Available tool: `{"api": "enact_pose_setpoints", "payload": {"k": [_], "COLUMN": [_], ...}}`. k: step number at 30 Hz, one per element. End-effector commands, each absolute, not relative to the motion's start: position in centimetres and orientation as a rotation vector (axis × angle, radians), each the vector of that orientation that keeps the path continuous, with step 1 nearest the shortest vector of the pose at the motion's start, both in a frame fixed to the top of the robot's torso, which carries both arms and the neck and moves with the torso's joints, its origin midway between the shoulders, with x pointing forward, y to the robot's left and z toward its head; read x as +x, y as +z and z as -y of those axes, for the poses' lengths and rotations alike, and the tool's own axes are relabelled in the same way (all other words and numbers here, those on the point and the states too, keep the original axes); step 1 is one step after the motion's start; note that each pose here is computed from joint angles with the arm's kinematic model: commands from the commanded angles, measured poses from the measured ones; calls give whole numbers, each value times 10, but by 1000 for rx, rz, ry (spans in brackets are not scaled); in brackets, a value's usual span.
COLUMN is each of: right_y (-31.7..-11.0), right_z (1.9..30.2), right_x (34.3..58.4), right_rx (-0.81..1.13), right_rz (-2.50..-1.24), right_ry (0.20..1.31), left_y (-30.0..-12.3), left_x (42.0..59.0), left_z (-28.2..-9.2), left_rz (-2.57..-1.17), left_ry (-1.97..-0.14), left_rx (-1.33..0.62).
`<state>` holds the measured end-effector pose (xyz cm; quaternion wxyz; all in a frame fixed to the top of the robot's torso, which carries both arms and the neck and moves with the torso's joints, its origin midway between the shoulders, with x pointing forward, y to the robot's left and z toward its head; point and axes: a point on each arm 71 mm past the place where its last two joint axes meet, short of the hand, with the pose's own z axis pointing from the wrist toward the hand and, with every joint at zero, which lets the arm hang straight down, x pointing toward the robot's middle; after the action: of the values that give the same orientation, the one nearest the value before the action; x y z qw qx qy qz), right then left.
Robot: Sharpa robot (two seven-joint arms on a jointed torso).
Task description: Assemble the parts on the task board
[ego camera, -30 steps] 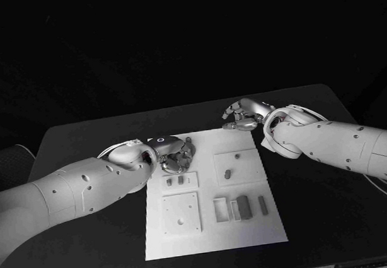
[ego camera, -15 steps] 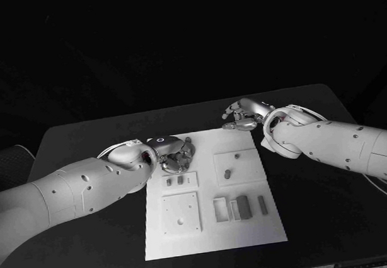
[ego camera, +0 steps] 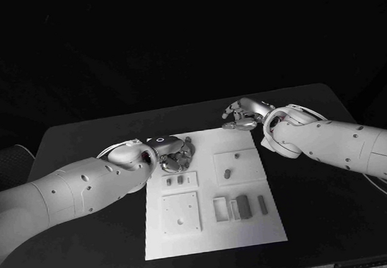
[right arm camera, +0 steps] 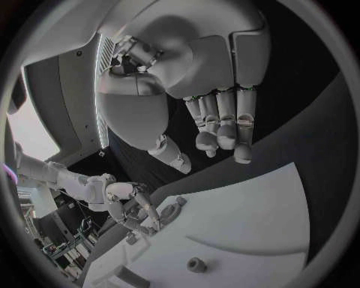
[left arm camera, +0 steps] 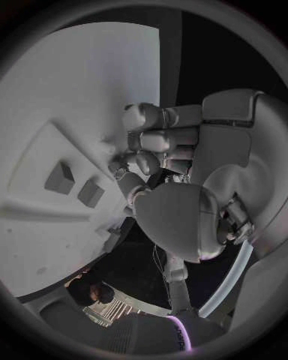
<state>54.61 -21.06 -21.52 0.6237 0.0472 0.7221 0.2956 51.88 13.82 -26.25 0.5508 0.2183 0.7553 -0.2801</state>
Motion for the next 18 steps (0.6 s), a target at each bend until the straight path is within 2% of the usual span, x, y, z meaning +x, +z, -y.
{"api": "enact_pose_setpoints", "payload": {"k": [1, 18], "right_y": [-215, -215], "right_z": [209, 209], "right_x": [546, 546], "right_rx": [100, 99], "right_rz": [-1662, -1662], "right_ry": [688, 689], "left_y": [-262, -260], "left_x": [518, 517], "left_z": [-136, -135], "left_rz": [-1774, -1754], "left_ry": [-670, -680], "left_rx": [528, 527]}}
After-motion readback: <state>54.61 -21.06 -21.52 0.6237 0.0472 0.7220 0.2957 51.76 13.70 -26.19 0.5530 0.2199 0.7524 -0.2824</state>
